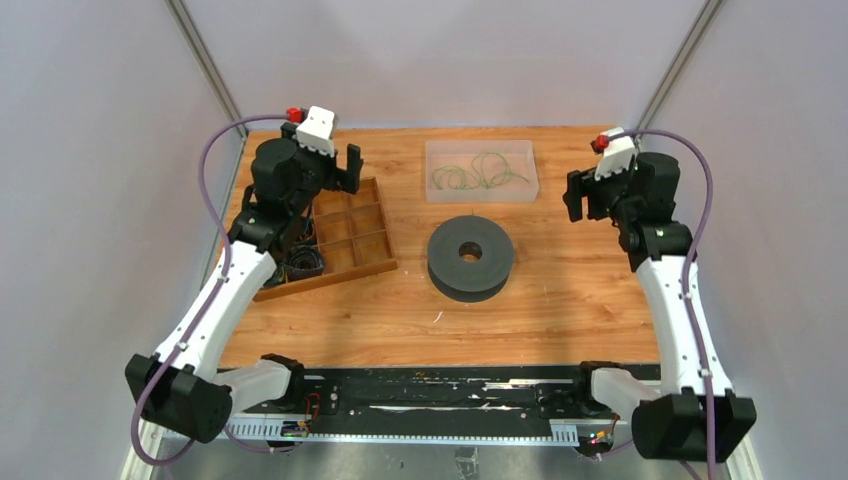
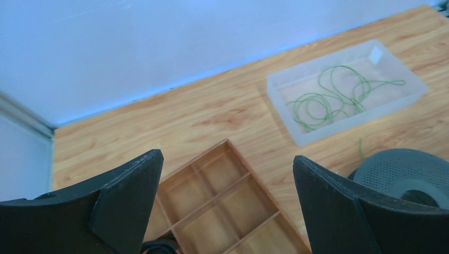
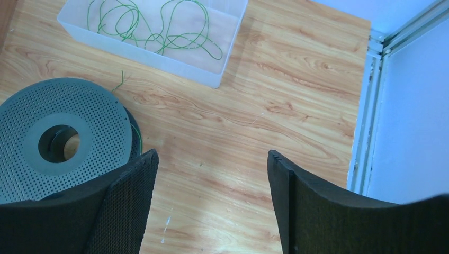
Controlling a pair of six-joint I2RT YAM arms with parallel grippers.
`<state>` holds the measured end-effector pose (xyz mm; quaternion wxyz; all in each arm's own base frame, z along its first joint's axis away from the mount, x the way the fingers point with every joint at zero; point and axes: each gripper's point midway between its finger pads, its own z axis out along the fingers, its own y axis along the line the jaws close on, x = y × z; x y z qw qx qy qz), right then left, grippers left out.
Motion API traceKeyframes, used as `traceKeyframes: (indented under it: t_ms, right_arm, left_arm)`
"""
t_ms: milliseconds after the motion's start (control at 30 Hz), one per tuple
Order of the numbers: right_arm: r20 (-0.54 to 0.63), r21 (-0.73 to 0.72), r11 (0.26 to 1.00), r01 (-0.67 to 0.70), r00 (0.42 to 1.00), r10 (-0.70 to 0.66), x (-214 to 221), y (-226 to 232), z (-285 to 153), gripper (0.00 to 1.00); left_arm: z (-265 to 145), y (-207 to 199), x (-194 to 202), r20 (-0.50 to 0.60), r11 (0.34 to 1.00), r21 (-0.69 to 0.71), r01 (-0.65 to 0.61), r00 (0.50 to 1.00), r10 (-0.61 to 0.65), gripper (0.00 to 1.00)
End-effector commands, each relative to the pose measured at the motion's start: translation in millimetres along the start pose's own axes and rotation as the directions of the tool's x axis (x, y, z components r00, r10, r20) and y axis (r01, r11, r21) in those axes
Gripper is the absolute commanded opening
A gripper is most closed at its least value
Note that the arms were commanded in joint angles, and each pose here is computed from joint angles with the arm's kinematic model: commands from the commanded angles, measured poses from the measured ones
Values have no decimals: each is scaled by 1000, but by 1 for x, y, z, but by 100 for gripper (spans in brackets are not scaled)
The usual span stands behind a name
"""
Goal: Wrap the cables
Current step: Reset both arms
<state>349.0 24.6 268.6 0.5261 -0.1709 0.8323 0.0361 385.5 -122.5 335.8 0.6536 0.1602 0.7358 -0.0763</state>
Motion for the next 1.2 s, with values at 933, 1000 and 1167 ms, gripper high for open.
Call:
traceKeyframes:
  t_ms: [933, 1000, 1167]
  right_arm:
    - [151, 22, 998, 60, 987, -63, 7, 13, -31, 78]
    - [151, 20, 998, 57, 987, -60, 8, 13, -31, 78]
    - [154, 18, 998, 59, 986, -61, 7, 14, -31, 78]
  left_arm:
    - [-76, 23, 31, 56, 993, -108, 45, 998, -39, 98]
    - [-75, 23, 33, 52, 993, -109, 45, 998, -40, 98]
    - [-73, 23, 35, 45, 993, -108, 48, 998, -43, 98]
